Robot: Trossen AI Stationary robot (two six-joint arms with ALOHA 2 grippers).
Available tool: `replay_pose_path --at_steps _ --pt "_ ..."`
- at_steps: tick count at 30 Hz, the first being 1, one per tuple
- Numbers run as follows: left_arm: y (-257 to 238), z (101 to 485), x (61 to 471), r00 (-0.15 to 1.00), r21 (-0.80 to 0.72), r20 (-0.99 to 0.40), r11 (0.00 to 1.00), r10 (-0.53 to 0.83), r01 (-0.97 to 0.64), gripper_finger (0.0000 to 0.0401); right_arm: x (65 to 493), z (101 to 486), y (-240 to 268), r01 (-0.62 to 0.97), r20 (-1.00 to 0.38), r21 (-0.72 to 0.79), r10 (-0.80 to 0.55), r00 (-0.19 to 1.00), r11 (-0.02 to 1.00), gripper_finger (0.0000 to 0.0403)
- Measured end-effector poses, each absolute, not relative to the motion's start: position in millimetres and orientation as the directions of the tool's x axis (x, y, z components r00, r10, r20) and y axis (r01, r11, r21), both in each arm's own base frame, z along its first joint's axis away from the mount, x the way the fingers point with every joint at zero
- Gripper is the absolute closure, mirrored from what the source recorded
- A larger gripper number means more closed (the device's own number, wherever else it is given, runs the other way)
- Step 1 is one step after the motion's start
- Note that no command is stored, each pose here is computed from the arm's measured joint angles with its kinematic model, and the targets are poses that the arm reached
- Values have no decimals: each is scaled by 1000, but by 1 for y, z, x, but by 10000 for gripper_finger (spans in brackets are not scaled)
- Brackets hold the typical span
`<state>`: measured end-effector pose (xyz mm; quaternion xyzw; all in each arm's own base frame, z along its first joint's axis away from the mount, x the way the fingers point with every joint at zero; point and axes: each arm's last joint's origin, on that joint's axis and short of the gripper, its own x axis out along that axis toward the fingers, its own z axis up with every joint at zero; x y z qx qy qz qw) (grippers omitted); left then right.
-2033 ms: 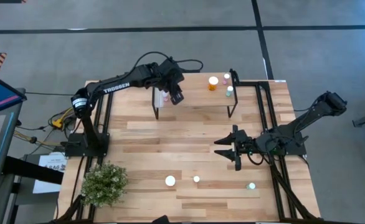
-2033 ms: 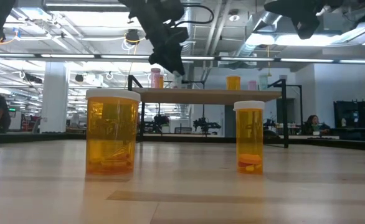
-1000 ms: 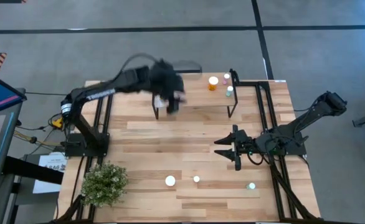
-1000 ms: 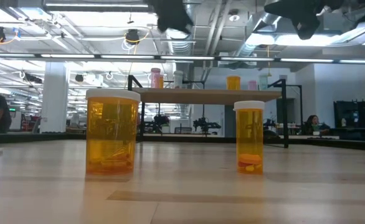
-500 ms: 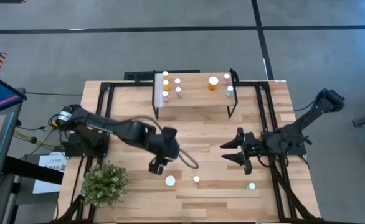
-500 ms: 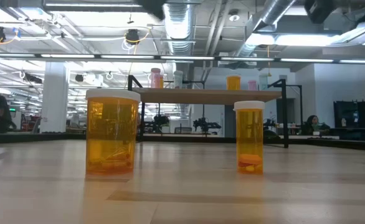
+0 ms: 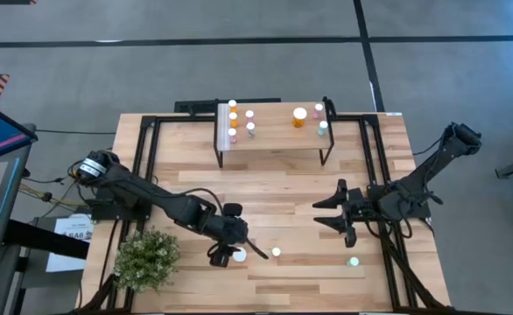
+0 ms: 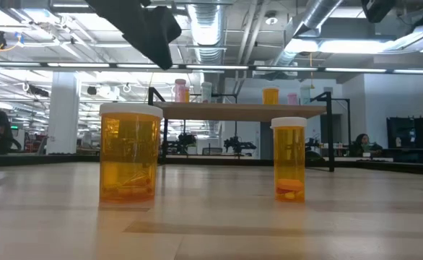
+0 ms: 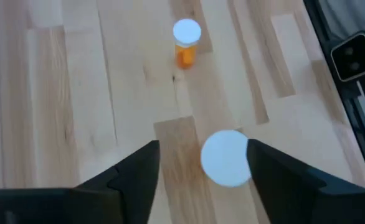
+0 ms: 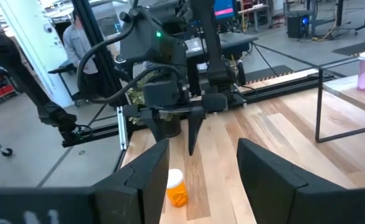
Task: Pick and place medicine bottles onto shelf by color
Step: Put the large orange pill bottle on the shelf
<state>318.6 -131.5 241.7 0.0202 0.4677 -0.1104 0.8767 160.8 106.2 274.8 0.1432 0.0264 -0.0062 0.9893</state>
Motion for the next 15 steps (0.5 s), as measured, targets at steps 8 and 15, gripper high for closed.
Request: replay_pose_path --at_steps 8,15 --pt "-139 219 311 556 -75 -812 976 -179 204 81 161 274 106 21 -57 281 -5 998 959 194" --pt "-151 213 306 580 -85 -787 969 -209 233 66 161 274 106 21 -58 280 -5 998 960 196"
